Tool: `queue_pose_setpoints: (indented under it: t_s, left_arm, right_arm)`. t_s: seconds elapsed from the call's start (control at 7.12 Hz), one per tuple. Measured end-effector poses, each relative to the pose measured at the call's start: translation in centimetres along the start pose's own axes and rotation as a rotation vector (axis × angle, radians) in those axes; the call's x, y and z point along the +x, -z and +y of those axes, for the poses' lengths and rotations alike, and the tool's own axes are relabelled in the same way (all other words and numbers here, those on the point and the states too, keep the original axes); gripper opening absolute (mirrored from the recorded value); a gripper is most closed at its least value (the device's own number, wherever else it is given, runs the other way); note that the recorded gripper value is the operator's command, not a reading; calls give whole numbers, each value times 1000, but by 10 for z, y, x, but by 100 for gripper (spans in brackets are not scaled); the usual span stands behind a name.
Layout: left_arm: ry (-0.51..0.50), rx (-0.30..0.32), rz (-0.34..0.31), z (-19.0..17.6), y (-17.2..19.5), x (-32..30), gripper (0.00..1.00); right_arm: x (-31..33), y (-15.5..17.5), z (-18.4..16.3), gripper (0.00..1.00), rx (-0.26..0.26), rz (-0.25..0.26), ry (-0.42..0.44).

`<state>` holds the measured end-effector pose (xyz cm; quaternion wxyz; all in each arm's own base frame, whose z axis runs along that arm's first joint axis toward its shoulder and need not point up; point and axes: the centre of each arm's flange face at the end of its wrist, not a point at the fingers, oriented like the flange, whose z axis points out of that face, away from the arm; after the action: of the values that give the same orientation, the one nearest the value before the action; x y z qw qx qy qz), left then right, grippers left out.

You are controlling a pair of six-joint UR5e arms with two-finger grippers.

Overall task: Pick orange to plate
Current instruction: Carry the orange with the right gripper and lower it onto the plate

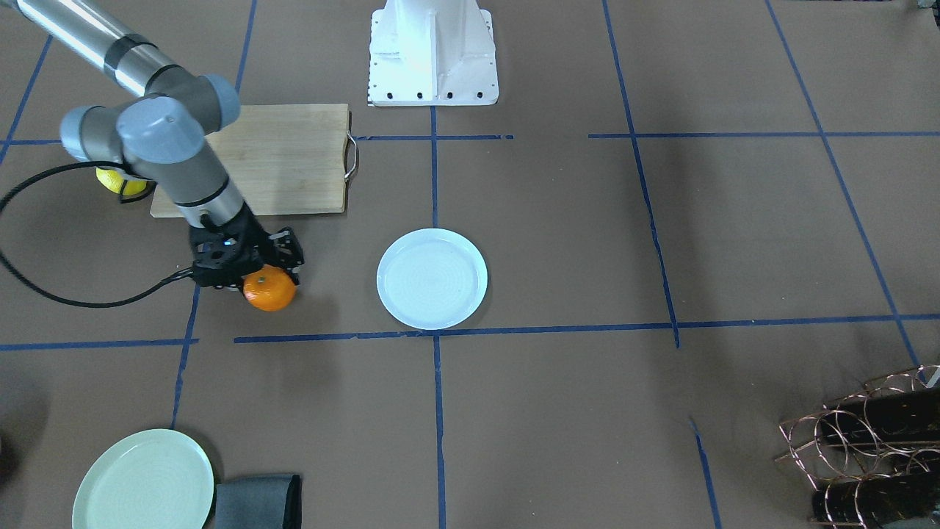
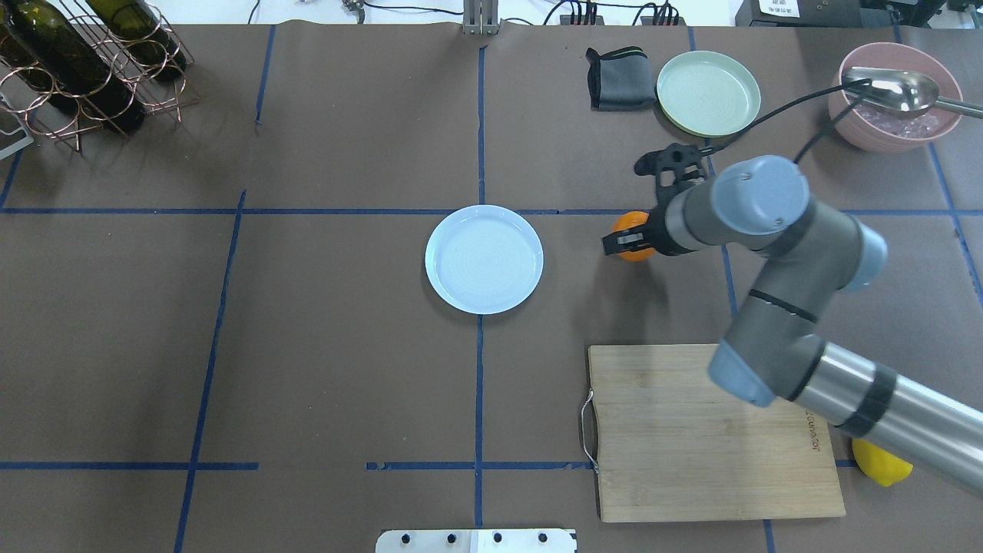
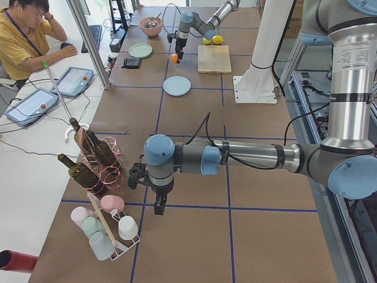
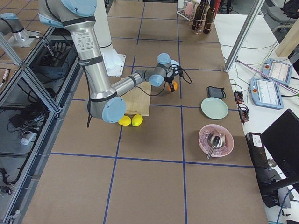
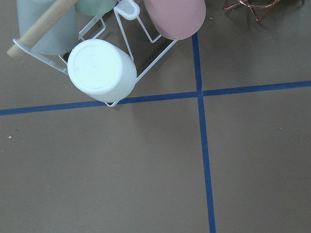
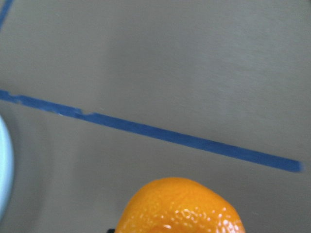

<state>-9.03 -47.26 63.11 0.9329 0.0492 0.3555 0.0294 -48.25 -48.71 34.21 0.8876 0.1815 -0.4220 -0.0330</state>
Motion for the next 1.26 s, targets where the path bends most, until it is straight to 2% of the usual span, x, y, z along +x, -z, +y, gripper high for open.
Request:
queue_pose_setpoints:
  t_s: [0.14, 0.28, 0.42, 0.7, 0.84, 1.12, 1.26]
  left_arm:
    - [-1, 1, 0, 0, 0, 0, 100]
    - [-1, 1, 0, -1, 0, 0, 100]
    - [0, 0, 0, 0, 0, 0, 100]
    - [0, 0, 0, 0, 0, 0, 100]
    - [1, -1, 0, 0, 0, 0, 100]
    - [1, -1, 0, 0, -1, 0, 100]
    - [1, -1, 0, 0, 0, 0, 100]
  right_arm:
    - [-74, -1, -15, 21, 25, 19, -44]
    - [-127, 5, -25, 21, 27, 38, -70]
    - [-162, 4, -23, 21, 28, 60, -80]
    - [-199, -20, -16, 22, 38, 116, -94]
    - [-204, -30, -11, 31, 32, 134, -94]
    - [-207, -39, -5, 100, 22, 148, -91]
    - [-206, -41, -3, 100, 19, 151, -90]
